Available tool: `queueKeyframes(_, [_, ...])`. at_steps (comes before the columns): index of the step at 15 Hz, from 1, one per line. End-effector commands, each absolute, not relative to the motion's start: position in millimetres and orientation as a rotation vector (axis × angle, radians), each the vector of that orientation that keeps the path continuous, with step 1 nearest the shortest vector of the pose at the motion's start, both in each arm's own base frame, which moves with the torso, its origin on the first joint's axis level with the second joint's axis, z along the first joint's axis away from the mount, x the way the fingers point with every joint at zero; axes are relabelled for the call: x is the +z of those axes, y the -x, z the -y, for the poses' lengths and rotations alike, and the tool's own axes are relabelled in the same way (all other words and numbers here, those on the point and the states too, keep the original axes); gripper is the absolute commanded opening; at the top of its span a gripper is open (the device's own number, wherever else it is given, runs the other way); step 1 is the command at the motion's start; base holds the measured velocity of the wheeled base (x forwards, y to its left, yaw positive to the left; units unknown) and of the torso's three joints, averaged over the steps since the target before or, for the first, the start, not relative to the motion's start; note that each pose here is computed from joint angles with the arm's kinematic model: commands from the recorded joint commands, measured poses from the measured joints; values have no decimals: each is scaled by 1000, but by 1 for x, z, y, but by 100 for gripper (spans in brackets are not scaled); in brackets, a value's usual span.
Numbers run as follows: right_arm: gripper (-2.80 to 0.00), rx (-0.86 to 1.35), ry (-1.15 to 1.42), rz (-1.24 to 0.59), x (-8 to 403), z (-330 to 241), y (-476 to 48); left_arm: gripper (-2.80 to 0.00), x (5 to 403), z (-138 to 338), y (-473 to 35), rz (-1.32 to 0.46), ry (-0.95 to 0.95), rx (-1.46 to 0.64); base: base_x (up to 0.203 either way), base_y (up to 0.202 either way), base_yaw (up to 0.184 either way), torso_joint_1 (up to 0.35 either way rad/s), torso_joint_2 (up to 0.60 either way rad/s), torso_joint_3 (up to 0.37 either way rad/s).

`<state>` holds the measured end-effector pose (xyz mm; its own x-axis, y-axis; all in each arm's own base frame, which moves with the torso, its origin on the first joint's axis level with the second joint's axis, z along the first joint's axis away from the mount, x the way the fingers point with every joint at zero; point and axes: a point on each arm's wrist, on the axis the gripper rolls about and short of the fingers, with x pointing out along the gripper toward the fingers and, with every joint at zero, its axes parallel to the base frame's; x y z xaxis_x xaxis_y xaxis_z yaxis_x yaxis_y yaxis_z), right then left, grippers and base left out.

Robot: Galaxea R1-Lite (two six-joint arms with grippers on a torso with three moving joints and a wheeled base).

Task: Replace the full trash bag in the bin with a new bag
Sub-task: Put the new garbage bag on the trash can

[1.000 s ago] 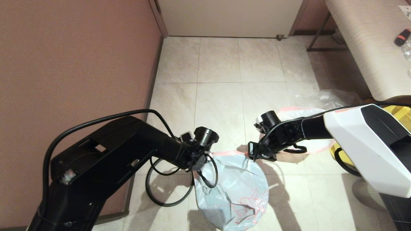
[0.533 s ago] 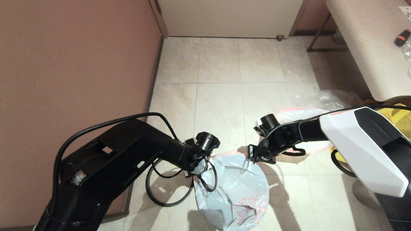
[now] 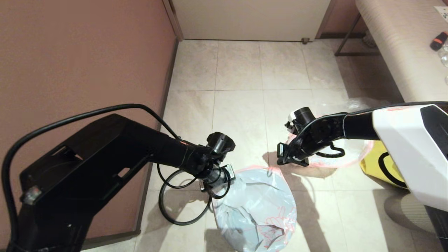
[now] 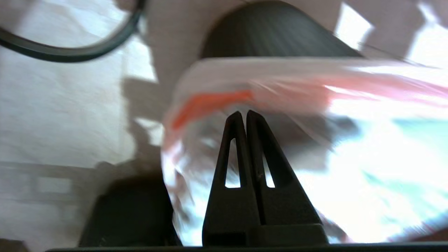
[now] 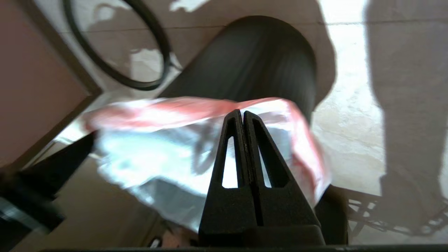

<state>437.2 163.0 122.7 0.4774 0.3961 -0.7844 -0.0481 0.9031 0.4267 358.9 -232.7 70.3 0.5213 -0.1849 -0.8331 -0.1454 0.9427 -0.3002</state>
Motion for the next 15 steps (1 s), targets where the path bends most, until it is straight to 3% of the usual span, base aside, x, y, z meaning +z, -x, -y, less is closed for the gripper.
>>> queueKeyframes(1, [-280,330,-388,-996,153,-165,-426,-280,89,230,-355,-1000,384,-46,0,0,0,0,0,0])
queueKeyframes(5, [-280,357,-395,-1024,157,-178,-413,-280,124,225,-345,-952,411,-80,0,0,0,0,0,0])
queueKeyframes(9, [-280,261,-428,-1055,163,-151,-395,-280,153,248,-299,-1006,329,-179,0,0,0,0,0,0])
queueKeyframes(15, [-280,-14,-665,-1039,167,-77,-359,-280,67,305,-283,-1161,71,-201,0,0,0,0,0,0])
